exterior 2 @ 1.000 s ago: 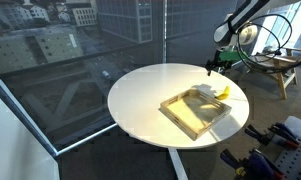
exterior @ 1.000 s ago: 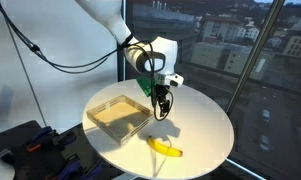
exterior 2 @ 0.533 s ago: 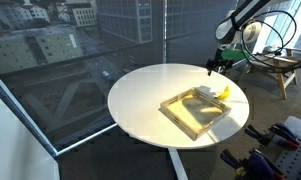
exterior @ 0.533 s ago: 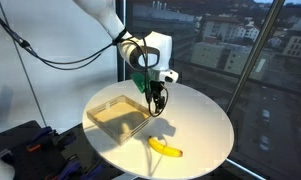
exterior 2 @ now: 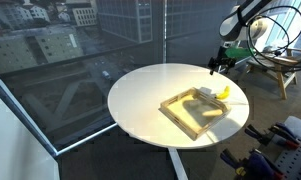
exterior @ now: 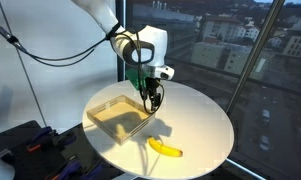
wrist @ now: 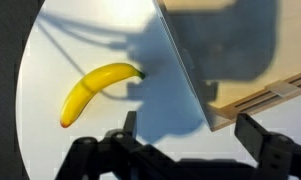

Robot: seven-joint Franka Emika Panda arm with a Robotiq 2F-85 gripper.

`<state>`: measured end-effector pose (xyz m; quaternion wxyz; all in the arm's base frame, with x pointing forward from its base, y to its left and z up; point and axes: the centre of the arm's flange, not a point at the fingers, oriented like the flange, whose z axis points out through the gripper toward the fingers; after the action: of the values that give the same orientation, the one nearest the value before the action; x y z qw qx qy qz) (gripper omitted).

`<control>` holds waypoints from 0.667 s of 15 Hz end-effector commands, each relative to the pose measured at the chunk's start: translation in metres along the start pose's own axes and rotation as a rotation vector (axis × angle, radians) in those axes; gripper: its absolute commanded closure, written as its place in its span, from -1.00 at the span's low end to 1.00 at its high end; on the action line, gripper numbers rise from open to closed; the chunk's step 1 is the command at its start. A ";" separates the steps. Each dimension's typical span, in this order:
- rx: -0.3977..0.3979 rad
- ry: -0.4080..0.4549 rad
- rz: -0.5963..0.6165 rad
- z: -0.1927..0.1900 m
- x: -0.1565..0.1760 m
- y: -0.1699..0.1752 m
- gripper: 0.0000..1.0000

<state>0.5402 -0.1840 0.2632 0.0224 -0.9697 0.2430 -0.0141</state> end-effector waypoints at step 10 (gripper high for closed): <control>0.019 0.009 -0.054 -0.034 -0.033 0.006 -1.00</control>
<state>0.5216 -0.1779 0.2818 0.0271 -0.9726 0.2298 -0.0213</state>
